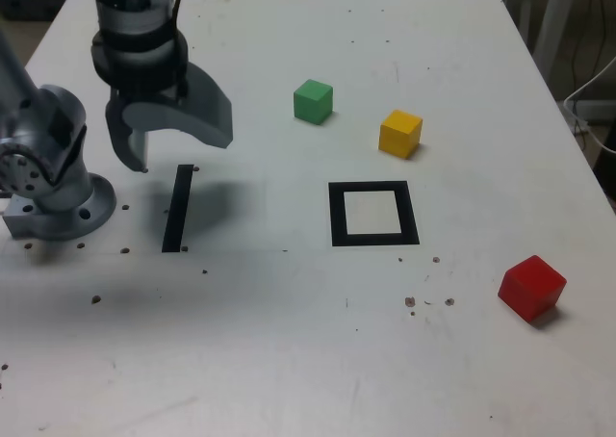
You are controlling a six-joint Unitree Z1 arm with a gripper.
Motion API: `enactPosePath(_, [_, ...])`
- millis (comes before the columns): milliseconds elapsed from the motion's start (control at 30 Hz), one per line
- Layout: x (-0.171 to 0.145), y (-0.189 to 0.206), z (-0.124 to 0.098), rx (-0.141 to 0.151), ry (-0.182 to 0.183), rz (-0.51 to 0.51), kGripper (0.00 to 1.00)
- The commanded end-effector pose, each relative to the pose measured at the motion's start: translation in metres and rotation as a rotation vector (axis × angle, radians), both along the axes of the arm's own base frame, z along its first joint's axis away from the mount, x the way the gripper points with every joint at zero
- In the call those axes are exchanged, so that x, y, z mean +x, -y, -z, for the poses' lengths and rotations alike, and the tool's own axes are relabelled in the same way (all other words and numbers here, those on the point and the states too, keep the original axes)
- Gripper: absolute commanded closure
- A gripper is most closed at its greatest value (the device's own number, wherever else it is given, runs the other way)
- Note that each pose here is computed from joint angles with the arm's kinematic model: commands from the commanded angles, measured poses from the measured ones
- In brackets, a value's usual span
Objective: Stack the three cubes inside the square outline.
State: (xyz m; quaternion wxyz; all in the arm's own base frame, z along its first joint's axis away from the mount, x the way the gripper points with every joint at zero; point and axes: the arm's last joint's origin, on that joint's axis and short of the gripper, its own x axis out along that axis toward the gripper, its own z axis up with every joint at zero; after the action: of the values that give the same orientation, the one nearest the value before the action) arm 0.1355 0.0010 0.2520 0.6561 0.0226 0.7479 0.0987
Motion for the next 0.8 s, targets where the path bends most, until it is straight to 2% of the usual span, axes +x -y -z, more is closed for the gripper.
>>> enactPosePath(0, [0.004, 0.0, -0.004, -0.006, 0.011, 0.005, 0.02])
enactPosePath(133, [0.011, 0.0, -0.01, -0.001, 0.016, 0.007, 0.02])
enactPosePath(300, [0.024, 0.001, -0.024, 0.004, 0.007, 0.013, 0.02])
enactPosePath(533, [0.043, 0.005, -0.047, -0.037, 0.005, 0.05, 0.02])
enactPosePath(767, [0.064, 0.017, -0.069, -0.057, -0.003, 0.104, 0.03])
